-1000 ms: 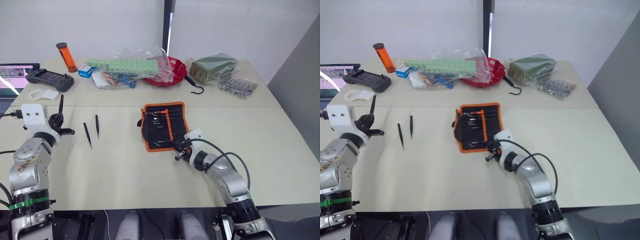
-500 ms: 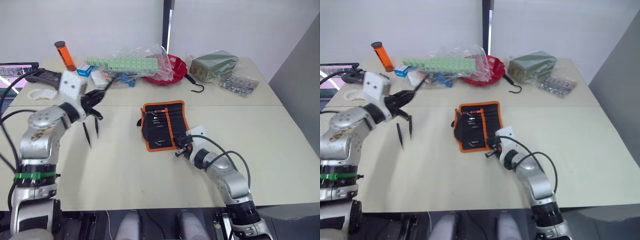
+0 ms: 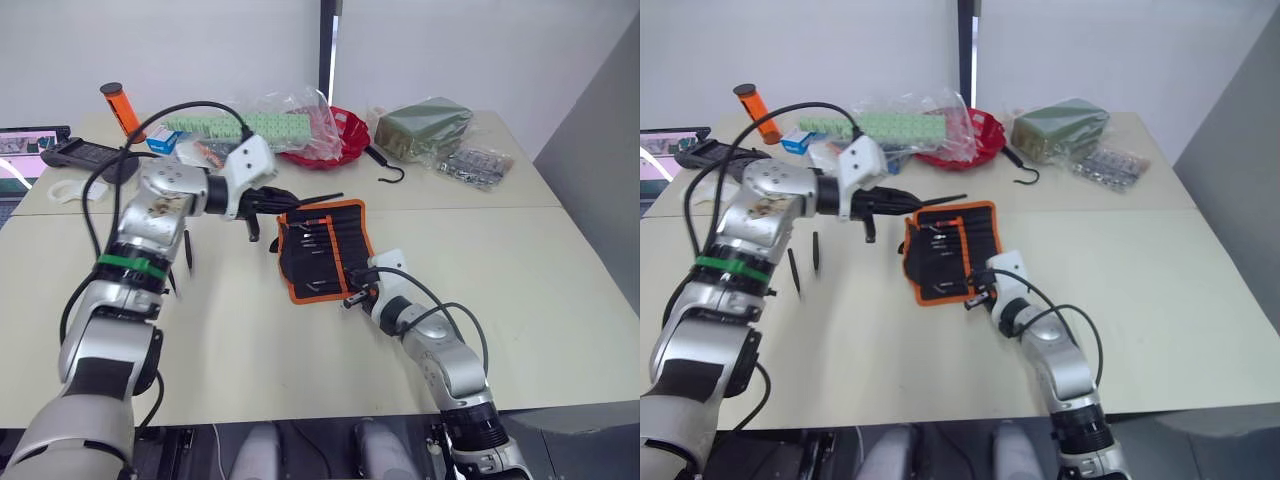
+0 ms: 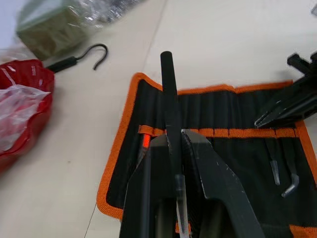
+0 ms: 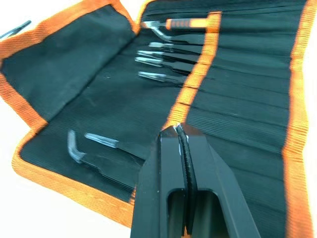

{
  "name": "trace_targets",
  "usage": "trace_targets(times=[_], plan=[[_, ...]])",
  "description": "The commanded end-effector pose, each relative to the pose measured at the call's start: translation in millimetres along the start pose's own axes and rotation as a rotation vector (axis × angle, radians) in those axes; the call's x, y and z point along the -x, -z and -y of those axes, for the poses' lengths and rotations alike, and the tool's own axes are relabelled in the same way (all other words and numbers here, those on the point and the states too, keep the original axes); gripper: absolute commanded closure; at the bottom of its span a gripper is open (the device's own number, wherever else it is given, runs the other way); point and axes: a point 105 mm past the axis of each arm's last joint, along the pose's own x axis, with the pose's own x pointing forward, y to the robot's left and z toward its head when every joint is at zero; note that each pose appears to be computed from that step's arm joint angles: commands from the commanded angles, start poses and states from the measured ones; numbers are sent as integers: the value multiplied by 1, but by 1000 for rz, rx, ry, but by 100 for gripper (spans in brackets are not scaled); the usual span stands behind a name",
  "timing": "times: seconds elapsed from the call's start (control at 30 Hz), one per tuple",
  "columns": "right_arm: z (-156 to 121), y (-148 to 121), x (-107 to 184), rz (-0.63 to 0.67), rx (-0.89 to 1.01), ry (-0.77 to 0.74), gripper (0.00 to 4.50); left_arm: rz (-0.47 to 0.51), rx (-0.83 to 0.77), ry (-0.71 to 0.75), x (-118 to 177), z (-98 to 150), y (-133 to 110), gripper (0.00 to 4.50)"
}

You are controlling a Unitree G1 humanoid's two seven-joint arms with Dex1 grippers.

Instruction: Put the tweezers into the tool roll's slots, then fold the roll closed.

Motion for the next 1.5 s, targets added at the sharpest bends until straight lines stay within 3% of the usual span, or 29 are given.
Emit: trace_targets(times=[0.03,0.17,0.37,0.87,1.5], plan=[[-5,-6,-3,28,16,-19,450,-45,-87,43,-16,-3,-17,446],[-7,-2,-5,17,16,-23,450,-99,-121,97,-36,1,-19,446],[-6,-3,-7,14,22,-19,450,-202,-104,132,-38,4,1,446],[0,5,-1,-8,8,13,450,-311,-40,197,-6,19,43,446],[-3,11,1,-27,4,2,450,-251,-40,157,-36,24,37,446]])
